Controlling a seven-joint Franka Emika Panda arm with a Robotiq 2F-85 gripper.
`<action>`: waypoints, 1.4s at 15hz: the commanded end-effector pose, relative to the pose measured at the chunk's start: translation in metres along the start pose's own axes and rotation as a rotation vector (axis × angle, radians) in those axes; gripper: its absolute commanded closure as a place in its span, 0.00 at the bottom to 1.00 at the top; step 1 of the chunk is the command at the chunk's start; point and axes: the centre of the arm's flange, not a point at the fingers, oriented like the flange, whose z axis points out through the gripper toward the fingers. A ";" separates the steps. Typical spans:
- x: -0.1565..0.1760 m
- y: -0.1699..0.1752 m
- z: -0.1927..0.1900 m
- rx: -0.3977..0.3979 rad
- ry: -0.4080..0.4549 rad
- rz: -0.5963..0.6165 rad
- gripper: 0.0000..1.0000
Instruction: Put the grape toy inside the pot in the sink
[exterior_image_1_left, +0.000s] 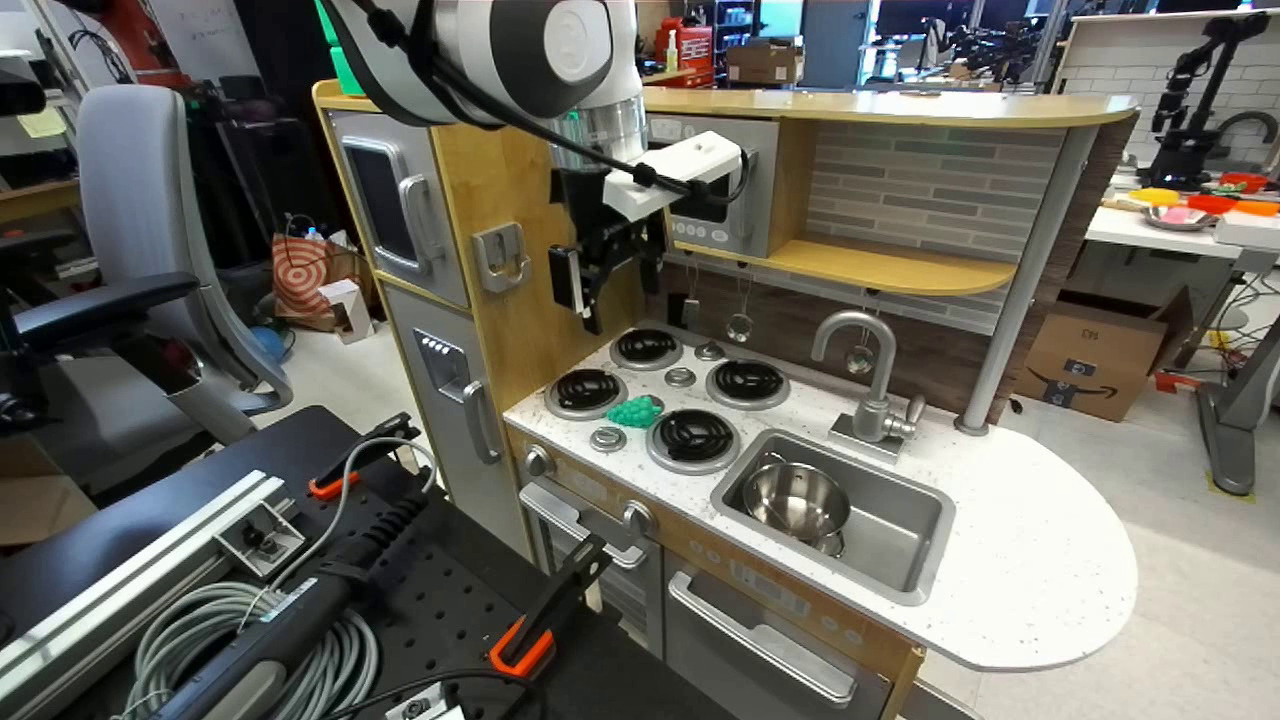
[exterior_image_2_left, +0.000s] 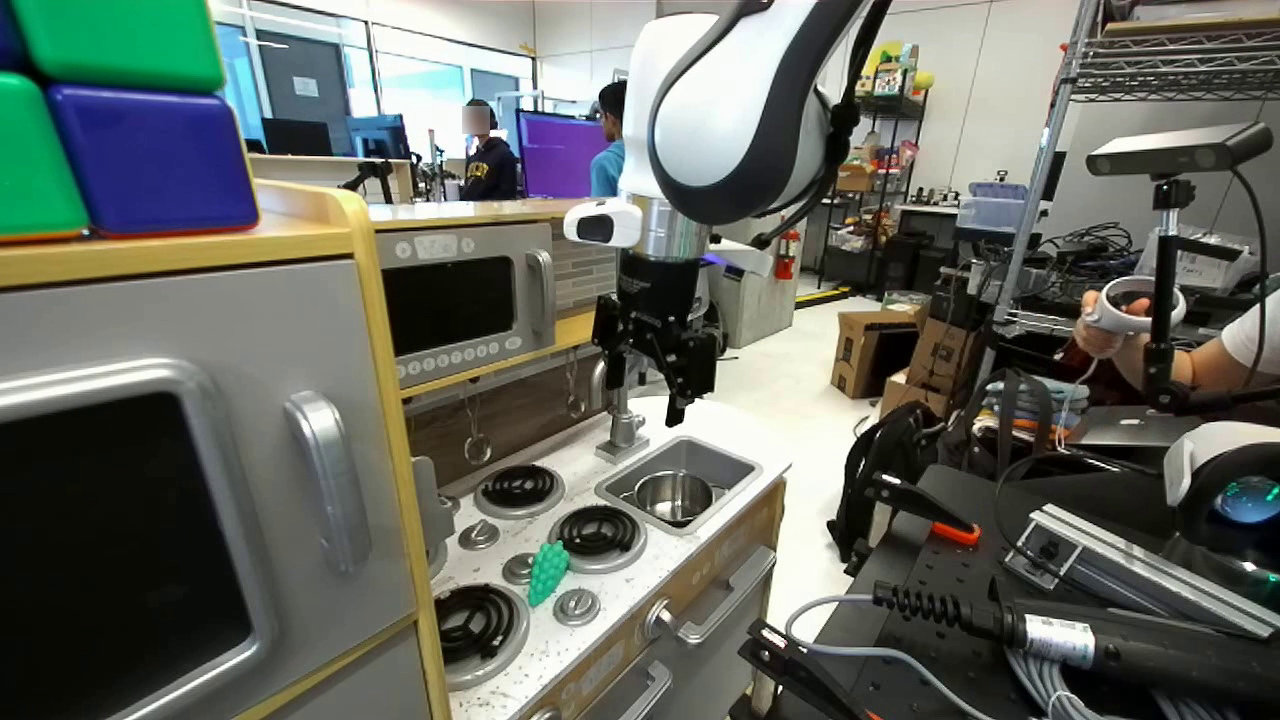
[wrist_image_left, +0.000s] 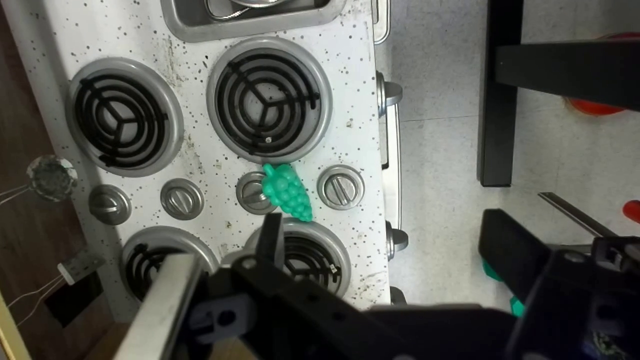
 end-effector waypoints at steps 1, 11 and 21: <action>0.004 0.008 0.010 -0.055 0.006 -0.036 0.00; 0.047 0.050 0.108 0.015 -0.085 -0.329 0.00; 0.070 0.074 0.198 -0.043 -0.021 -0.333 0.00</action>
